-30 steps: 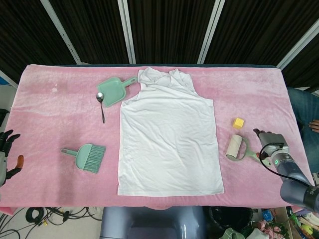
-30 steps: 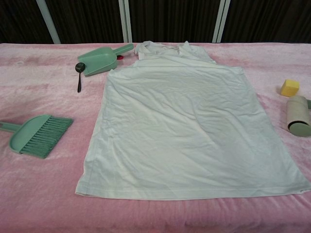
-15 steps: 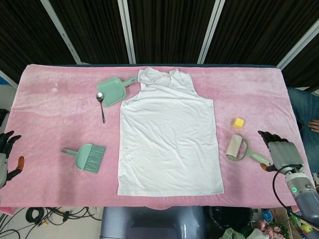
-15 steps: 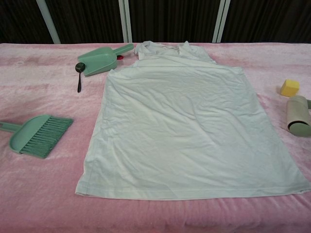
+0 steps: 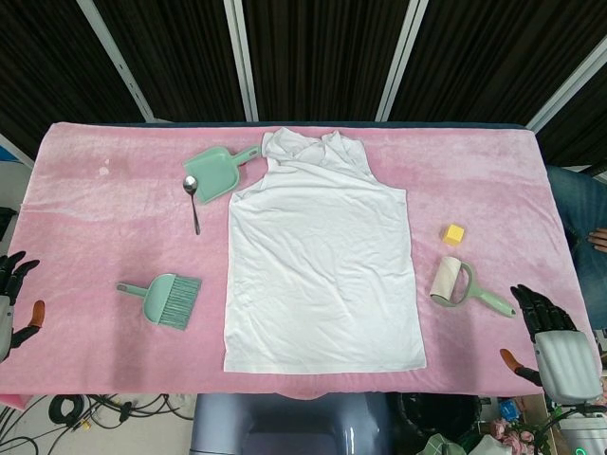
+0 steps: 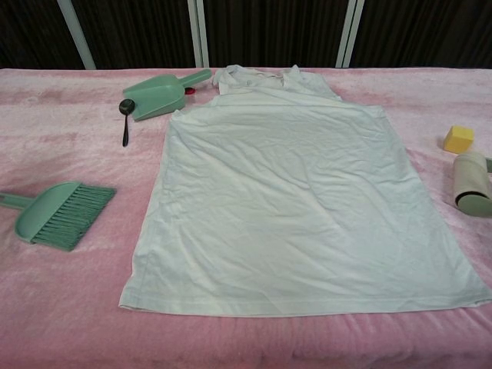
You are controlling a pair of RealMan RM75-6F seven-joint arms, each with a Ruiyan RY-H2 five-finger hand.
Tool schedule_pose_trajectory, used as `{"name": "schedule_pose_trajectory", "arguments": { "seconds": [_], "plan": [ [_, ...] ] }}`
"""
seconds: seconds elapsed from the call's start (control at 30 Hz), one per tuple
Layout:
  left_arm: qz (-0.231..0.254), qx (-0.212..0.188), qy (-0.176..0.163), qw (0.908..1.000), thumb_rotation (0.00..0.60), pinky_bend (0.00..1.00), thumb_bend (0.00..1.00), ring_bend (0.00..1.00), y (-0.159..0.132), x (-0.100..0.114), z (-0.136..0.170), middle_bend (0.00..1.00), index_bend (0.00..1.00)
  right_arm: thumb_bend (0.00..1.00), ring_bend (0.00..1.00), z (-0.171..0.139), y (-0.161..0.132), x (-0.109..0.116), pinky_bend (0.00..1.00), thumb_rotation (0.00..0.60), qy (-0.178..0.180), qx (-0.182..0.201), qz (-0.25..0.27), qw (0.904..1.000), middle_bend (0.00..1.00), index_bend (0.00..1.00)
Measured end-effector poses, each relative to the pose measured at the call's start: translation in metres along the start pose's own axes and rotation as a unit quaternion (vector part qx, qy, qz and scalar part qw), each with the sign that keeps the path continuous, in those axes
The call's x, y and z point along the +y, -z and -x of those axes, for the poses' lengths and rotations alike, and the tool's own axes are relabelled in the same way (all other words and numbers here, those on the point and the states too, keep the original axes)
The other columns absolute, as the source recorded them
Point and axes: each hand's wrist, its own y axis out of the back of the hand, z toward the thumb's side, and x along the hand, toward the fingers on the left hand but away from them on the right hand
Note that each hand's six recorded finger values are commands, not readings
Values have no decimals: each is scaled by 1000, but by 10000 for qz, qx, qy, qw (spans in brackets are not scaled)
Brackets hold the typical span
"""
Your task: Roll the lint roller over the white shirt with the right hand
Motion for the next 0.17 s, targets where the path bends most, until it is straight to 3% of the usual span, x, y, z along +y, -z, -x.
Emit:
{"name": "schedule_pose_trajectory", "arguments": {
  "seconds": [0.17],
  "plan": [
    [24,-66,0,10000,600,88,464,51,-5,0,3,97,172,114,123,2,4,2,227,600,83,-60,-129,9999,79,26]
  ]
}}
